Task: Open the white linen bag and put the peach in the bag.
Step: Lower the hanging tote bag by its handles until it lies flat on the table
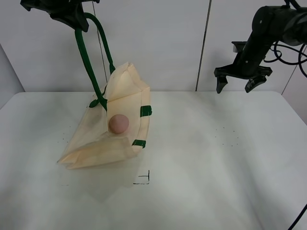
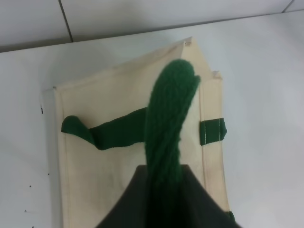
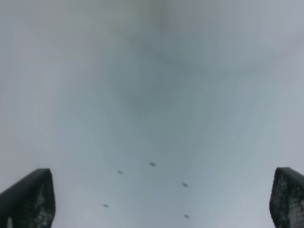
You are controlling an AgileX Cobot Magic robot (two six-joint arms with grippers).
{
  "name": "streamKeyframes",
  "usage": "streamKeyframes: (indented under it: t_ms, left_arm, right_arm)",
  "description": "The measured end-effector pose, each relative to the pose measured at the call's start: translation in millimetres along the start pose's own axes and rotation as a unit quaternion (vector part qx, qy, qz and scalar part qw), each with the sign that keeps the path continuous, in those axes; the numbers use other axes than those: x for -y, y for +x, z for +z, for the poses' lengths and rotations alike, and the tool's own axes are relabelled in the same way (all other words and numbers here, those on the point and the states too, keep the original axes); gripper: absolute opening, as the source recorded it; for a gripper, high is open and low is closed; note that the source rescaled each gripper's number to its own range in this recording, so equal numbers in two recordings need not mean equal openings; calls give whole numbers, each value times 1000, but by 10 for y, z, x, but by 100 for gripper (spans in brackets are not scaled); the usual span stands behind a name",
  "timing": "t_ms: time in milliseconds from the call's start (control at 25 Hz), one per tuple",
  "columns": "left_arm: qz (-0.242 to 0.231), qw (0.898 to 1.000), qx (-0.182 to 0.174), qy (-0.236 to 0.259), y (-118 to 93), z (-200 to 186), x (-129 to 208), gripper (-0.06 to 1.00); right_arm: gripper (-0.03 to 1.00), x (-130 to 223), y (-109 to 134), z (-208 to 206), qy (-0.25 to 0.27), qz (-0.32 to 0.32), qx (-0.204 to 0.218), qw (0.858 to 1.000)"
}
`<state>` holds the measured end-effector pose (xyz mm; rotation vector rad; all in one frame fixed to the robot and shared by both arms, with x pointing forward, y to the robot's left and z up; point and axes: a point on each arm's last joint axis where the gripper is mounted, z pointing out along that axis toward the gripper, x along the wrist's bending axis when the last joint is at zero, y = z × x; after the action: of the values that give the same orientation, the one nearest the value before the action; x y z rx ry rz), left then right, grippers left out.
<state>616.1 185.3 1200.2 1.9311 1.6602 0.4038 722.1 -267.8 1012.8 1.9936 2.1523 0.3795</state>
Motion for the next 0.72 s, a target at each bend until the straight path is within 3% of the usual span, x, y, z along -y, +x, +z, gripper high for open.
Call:
streamKeyframes:
  t_ms: [160,440,720]
  left_arm:
    - [0,1000,0,0,0,0,0,0]
    - [0,1000,0,0,0,0,0,0]
    - [0,1000,0,0,0,0,0,0]
  right_arm:
    - [100,26,-130,-6,12,9,4,1000]
    - [100,53,-114,-131,7,2,1,1000]
    - [100,630,-48,-818,13,4,-2,1000]
